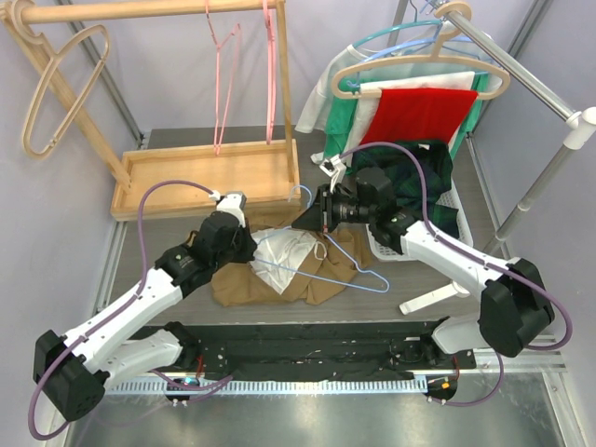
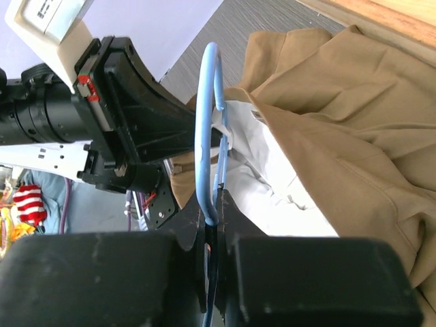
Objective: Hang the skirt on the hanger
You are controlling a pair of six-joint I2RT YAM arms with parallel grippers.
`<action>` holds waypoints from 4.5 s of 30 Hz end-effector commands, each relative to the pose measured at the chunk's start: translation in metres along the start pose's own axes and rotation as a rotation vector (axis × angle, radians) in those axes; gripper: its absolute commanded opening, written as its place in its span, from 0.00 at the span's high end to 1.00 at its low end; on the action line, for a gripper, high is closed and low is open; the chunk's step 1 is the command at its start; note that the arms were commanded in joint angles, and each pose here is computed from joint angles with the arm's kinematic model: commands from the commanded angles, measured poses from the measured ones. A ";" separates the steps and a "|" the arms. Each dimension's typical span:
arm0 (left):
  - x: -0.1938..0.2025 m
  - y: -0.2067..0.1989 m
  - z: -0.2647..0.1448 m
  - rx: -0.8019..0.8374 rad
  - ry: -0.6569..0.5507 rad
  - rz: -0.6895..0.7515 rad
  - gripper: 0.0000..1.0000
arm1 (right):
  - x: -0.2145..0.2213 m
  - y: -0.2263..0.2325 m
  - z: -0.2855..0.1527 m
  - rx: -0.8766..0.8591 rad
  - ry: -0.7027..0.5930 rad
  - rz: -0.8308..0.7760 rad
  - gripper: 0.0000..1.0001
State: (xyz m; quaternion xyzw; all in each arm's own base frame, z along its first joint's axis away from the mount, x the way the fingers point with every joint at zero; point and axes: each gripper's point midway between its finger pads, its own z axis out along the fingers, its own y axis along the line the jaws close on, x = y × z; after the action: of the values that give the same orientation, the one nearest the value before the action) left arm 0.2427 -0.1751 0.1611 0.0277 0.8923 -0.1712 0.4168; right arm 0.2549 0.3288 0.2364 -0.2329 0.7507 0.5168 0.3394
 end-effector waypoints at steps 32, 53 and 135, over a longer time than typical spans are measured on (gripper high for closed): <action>-0.078 0.004 -0.057 -0.061 -0.248 -0.150 0.21 | -0.049 0.040 -0.023 -0.115 -0.273 -0.131 0.99; -0.041 0.066 -0.030 -0.428 -0.187 -0.202 1.00 | -0.054 0.038 -0.032 -0.056 -0.296 -0.165 0.99; -0.065 -0.057 -0.055 0.905 0.080 0.097 0.51 | -0.038 0.081 0.033 -0.523 0.093 -0.088 0.99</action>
State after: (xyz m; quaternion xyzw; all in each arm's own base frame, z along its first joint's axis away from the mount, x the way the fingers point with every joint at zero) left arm 0.2215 -0.2021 0.2585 0.2574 0.7464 -0.5165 0.3314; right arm 0.2363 0.3860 0.2743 -0.3403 0.6384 0.6498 0.2332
